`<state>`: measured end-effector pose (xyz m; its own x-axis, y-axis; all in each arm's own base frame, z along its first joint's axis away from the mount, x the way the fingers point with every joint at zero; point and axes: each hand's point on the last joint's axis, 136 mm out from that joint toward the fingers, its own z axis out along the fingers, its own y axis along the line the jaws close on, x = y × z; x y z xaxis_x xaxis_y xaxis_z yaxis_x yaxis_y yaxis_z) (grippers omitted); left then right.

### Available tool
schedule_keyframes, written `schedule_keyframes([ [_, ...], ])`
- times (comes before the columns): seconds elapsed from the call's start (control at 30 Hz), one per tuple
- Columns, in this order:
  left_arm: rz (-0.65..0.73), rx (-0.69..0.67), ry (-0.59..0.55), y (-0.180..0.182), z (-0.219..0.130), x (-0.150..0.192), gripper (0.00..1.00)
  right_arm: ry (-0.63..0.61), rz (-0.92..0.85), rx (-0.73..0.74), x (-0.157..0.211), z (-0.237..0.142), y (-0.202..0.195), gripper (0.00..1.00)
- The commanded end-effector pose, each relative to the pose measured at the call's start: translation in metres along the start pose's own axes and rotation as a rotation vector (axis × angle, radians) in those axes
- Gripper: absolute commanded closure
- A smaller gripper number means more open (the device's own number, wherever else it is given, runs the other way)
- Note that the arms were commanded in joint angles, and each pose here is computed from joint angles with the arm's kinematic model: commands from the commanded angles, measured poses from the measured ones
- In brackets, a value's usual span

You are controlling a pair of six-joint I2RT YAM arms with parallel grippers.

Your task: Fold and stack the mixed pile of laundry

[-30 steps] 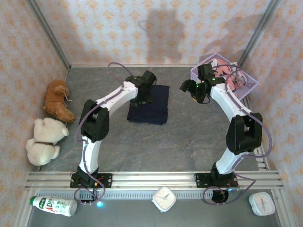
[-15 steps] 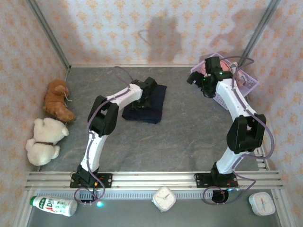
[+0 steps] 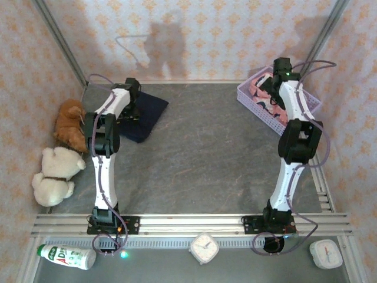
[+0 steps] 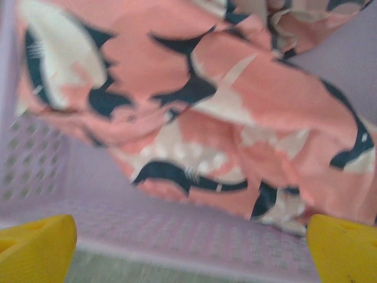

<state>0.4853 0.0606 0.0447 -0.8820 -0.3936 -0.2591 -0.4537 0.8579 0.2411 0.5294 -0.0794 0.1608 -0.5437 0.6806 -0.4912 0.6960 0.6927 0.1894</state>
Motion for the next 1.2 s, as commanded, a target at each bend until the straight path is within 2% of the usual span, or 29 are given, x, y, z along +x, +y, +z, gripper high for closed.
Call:
schedule_keyframes([
  [0.0, 0.065, -0.019, 0.027, 0.014, 0.002, -0.009, 0.25, -0.041, 0.068, 0.089, -0.018, 0.019, -0.010, 0.01],
  [0.13, -0.019, 0.012, 0.012, 0.029, -0.007, -0.030, 0.23, -0.051, 0.127, 0.059, -0.028, 0.059, 0.008, 0.01],
  [0.17, -0.046, 0.034, 0.000, 0.029, -0.014, -0.035, 0.05, -0.047, 0.147, 0.053, -0.027, 0.069, 0.011, 0.01],
  [0.2, -0.079, 0.069, -0.016, 0.027, -0.024, -0.039, 0.00, -0.040, 0.180, 0.039, -0.027, 0.080, 0.015, 0.01],
  [0.27, -0.129, 0.167, -0.037, 0.017, -0.046, -0.044, 0.00, -0.020, 0.234, -0.006, -0.026, 0.098, 0.023, 0.04],
  [0.3, -0.161, 0.215, -0.049, 0.014, -0.058, -0.046, 0.00, -0.008, 0.261, -0.042, -0.026, 0.105, 0.028, 0.14],
  [0.37, -0.218, 0.305, -0.075, 0.008, -0.080, -0.049, 0.00, -0.001, 0.282, -0.130, -0.031, 0.110, 0.043, 0.52],
  [0.4, -0.248, 0.352, -0.088, 0.005, -0.091, -0.049, 0.00, -0.010, 0.279, -0.175, -0.037, 0.105, 0.052, 0.70],
  [0.43, -0.276, 0.403, -0.104, 0.002, -0.103, -0.050, 0.00, -0.023, 0.265, -0.221, -0.044, 0.097, 0.061, 0.92],
  [0.47, -0.298, 0.436, -0.105, 0.000, -0.109, -0.047, 0.00, -0.034, 0.256, -0.253, -0.050, 0.087, 0.067, 1.00],
  [0.6, -0.348, 0.567, -0.122, -0.009, -0.138, -0.033, 0.00, -0.115, 0.219, -0.410, -0.085, 0.017, 0.093, 1.00],
  [0.8, -0.266, 0.584, -0.109, -0.027, -0.152, 0.009, 0.00, -0.207, 0.171, -0.640, -0.116, -0.117, 0.113, 1.00],
  [0.97, -0.284, 0.631, -0.094, -0.049, -0.151, 0.039, 0.00, -0.230, 0.089, -0.823, -0.110, -0.222, 0.121, 1.00],
  [1.17, -0.299, 0.660, -0.106, -0.069, -0.161, 0.062, 0.00, -0.231, -0.045, -1.050, -0.072, -0.347, 0.126, 1.00],
])
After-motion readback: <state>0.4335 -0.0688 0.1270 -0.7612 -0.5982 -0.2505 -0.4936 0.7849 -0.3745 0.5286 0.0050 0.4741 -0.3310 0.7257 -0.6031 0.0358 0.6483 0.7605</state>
